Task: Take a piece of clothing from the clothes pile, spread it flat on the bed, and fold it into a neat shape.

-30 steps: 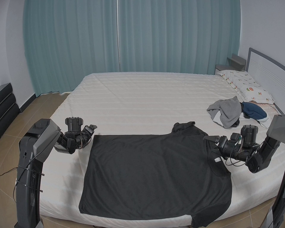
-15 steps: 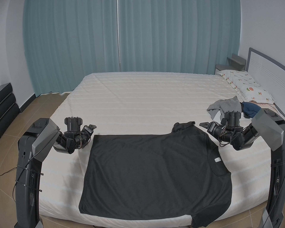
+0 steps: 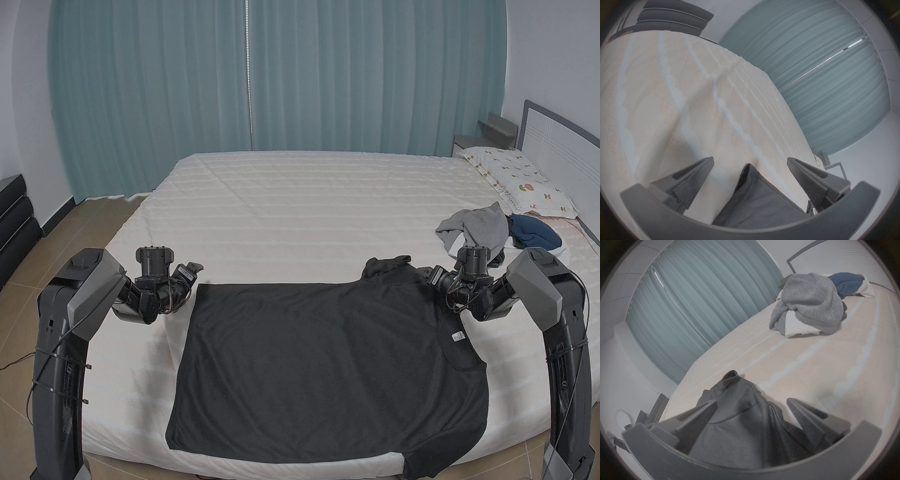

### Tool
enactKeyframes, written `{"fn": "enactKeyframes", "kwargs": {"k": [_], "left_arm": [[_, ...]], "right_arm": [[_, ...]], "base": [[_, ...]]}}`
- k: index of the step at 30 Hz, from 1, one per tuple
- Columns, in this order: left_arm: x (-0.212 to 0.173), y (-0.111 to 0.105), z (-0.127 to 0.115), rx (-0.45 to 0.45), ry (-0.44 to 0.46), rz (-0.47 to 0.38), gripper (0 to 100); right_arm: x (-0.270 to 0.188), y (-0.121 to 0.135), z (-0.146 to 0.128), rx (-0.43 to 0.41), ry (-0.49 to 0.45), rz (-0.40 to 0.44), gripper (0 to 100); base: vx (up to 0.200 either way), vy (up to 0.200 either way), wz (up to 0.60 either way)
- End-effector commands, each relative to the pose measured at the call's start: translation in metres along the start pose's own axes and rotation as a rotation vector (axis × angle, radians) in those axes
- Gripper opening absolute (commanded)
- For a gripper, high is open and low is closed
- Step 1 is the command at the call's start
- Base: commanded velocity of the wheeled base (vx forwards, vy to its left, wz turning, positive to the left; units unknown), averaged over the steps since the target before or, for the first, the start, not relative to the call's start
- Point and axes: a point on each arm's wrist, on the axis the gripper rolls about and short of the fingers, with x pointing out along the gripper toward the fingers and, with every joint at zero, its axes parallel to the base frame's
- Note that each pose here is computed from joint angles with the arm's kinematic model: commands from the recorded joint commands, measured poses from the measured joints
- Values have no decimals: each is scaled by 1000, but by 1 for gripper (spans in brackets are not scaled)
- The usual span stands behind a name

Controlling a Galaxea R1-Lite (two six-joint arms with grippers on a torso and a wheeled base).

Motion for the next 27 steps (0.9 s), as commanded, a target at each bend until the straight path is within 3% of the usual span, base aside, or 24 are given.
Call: {"fn": "enactKeyframes", "kwargs": {"k": [1, 17, 18, 27], "left_arm": [[0, 0, 0, 0, -1, -1, 100], [0, 0, 0, 2, 4, -6, 100], [0, -1, 1, 2, 4, -10, 100], [-2, -7, -2, 10, 61, -55, 100]], "right_arm": [[5, -10, -2, 10, -7, -14, 0], [8, -15, 6, 34, -54, -20, 0], [8, -15, 6, 34, -56, -21, 100], [7, -14, 5, 37, -52, -22, 100]], "base": [[0, 0, 0], [0, 0, 0], [0, 0, 0], [0, 0, 0]]}}
